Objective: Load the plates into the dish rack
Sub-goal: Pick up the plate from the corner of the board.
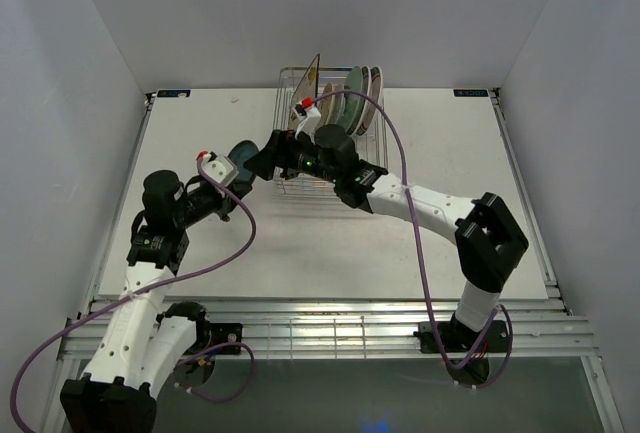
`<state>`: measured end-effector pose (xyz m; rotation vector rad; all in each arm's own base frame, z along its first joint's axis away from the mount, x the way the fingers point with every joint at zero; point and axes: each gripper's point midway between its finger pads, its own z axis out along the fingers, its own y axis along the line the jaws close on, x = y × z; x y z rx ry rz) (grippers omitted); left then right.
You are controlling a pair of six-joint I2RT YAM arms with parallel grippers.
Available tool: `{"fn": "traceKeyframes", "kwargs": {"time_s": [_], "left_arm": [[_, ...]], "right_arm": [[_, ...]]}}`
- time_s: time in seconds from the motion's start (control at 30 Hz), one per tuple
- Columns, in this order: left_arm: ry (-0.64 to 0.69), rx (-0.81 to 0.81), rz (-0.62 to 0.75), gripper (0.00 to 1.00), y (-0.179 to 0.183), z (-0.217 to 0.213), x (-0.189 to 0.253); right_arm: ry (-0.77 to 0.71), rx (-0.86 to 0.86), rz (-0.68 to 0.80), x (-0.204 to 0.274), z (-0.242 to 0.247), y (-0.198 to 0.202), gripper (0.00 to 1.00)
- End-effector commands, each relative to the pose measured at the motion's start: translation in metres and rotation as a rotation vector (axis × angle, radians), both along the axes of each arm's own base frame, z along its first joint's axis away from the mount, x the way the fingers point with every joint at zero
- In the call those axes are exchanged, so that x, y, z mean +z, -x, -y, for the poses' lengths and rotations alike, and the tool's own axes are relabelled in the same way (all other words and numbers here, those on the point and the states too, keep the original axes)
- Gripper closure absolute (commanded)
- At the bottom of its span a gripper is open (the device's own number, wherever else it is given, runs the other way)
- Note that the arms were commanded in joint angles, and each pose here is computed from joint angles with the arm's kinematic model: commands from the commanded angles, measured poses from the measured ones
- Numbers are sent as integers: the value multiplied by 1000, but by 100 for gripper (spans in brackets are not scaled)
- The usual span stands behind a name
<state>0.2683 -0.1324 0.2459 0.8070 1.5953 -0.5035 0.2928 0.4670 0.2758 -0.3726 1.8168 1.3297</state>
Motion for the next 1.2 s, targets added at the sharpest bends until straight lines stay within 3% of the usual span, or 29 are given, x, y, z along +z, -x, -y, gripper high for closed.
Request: {"fn": "traceKeyframes", "kwargs": {"time_s": [0.0,0.17,0.3,0.4,0.47,0.6,0.73,1.03,1.17], "left_arm": [[-33,17,115,100,-9,0,16],[-56,28,150,100,-12,1,18],[-75,38,162,100,-15,2,18],[-81,29,156,100,-15,5,15],[-85,24,148,100,-15,8,11],[-101,30,151,100,-16,10,8],[-116,41,174,100,-19,11,10],[-131,37,169,100,-23,14,7],[-128,28,163,100,-23,16,6]], "right_arm": [[-25,27,-3,13,-14,1,11],[-19,5,-18,9,-16,-1,15],[-22,6,-16,11,-18,-1,37],[-26,10,-11,15,-18,-1,47],[-25,14,-12,14,-19,0,48],[-22,16,-10,14,-20,2,60],[-21,10,-9,14,-17,2,62],[-3,13,2,14,-18,1,92],[0,4,0,12,-17,0,92]]}}
